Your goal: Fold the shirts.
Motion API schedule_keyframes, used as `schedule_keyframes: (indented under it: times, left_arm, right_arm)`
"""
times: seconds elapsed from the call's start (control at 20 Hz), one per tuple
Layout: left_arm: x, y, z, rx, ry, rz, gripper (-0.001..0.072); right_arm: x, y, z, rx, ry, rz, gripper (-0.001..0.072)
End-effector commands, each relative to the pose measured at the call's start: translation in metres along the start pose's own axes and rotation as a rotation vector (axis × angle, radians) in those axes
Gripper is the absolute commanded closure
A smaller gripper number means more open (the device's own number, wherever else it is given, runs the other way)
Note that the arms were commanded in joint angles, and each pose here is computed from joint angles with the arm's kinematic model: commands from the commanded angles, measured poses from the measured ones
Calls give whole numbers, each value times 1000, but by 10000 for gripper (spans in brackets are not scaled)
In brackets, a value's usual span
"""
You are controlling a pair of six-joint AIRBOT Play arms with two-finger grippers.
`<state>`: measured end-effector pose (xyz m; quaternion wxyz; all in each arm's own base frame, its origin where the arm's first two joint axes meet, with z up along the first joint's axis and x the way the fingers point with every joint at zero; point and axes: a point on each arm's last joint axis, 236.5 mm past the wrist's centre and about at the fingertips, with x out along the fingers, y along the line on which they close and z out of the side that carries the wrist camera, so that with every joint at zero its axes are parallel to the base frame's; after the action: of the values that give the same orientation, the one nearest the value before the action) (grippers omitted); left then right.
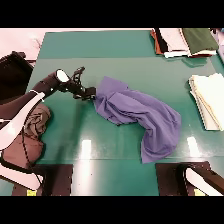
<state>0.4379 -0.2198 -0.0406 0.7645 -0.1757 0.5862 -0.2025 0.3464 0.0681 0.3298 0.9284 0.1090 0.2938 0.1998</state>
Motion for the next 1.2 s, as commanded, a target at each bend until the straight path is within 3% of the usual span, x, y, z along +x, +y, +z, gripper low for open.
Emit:
schedule_keyframes:
  times: [0.0,0.1,0.15,0.2,0.25,0.3,0.55,0.9,1.0,1.1,1.15]
  left_arm:
    - [-32,2,30,16,-49,-3,685]
    - [-58,1,55,64,-115,9,685]
    - [-67,-3,64,85,-139,14,685]
    - [-75,-5,70,103,-157,21,685]
    - [-79,-7,74,114,-169,26,685]
    - [-80,-8,76,114,-175,24,685]
    - [-79,-6,68,116,-142,29,685]
    - [-78,-6,62,115,-117,28,685]
    - [-78,-6,62,115,-118,28,685]
    - [-78,-6,62,115,-117,27,685]
    - [-78,-7,62,115,-117,27,685]
  right_arm:
    - [27,-65,-78,165,196,-106,689]
    - [40,-108,-137,332,300,-157,688]
    - [47,-128,-169,419,356,-174,649]
    - [54,-142,-200,492,415,-178,419]
    - [61,-153,-233,579,479,-178,261]
    - [69,-160,-260,652,532,-171,260]
    - [122,-192,-328,809,597,-181,262]
    - [172,-195,-341,727,598,-211,280]
    - [175,-194,-338,696,588,-218,371]
    - [179,-185,-338,646,601,-196,610]
    - [181,-181,-339,629,609,-187,689]
